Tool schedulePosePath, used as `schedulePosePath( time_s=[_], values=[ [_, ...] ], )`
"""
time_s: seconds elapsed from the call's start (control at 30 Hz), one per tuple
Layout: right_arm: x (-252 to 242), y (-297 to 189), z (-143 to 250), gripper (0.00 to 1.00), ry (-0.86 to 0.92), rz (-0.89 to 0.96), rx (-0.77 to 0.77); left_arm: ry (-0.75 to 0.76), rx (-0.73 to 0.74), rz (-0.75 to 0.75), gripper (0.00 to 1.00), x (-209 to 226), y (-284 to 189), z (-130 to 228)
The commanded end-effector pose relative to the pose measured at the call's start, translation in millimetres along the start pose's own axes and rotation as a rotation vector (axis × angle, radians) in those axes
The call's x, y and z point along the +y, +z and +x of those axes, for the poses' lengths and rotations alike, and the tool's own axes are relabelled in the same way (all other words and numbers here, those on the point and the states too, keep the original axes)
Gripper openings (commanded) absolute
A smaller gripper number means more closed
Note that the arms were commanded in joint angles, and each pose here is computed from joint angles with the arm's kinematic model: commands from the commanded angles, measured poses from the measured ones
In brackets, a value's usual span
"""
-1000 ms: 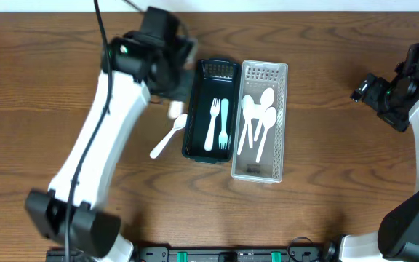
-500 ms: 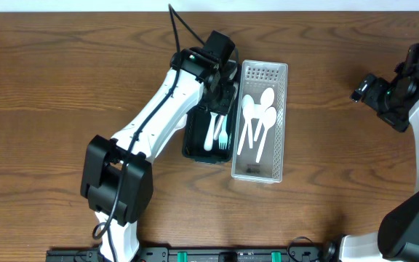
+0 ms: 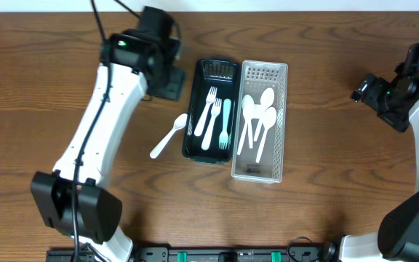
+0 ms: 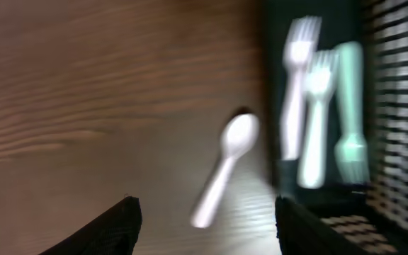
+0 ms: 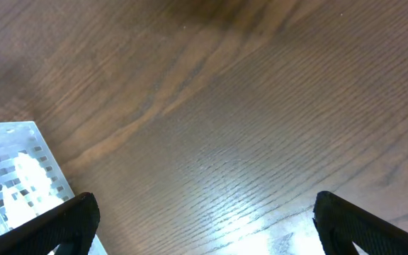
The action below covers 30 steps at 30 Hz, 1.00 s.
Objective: Pack container
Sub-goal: 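Grasp the white spoon on the table with the left gripper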
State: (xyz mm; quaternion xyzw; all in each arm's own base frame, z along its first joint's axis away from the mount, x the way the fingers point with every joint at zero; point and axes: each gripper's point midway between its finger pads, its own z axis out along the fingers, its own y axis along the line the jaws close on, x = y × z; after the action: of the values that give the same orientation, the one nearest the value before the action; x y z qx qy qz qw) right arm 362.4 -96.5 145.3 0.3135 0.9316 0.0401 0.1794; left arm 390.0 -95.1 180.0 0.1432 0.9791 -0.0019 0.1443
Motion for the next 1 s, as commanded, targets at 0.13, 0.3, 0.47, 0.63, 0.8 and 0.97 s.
schedulePosePath(
  time_s=[0.13, 0.3, 0.47, 0.63, 0.8, 0.97],
  values=[
    [-3, 1, -1, 0.99, -0.01, 0.012, -0.002, 0.248, 0.204, -0.011, 0.51, 28, 69, 37],
    [-3, 1, 0, 0.99, -0.01, 0.012, 0.0, 0.257, 0.284, 0.009, 0.43, 26, 96, 53],
    [-4, 1, 0, 0.99, -0.009, 0.014, 0.001, 0.26, 0.328, 0.021, 0.43, 24, 118, 66],
    [-3, 1, -1, 0.99, -0.009, 0.011, -0.006, 0.246, 0.349, 0.021, 0.43, 12, 133, 79],
    [-3, 1, -2, 0.99, -0.01, 0.01, -0.009, 0.257, 0.356, 0.022, 0.43, -3, 144, 88],
    [-3, 1, -2, 0.99, -0.01, 0.01, -0.008, 0.281, 0.363, 0.026, 0.43, -12, 155, 99]
  ],
)
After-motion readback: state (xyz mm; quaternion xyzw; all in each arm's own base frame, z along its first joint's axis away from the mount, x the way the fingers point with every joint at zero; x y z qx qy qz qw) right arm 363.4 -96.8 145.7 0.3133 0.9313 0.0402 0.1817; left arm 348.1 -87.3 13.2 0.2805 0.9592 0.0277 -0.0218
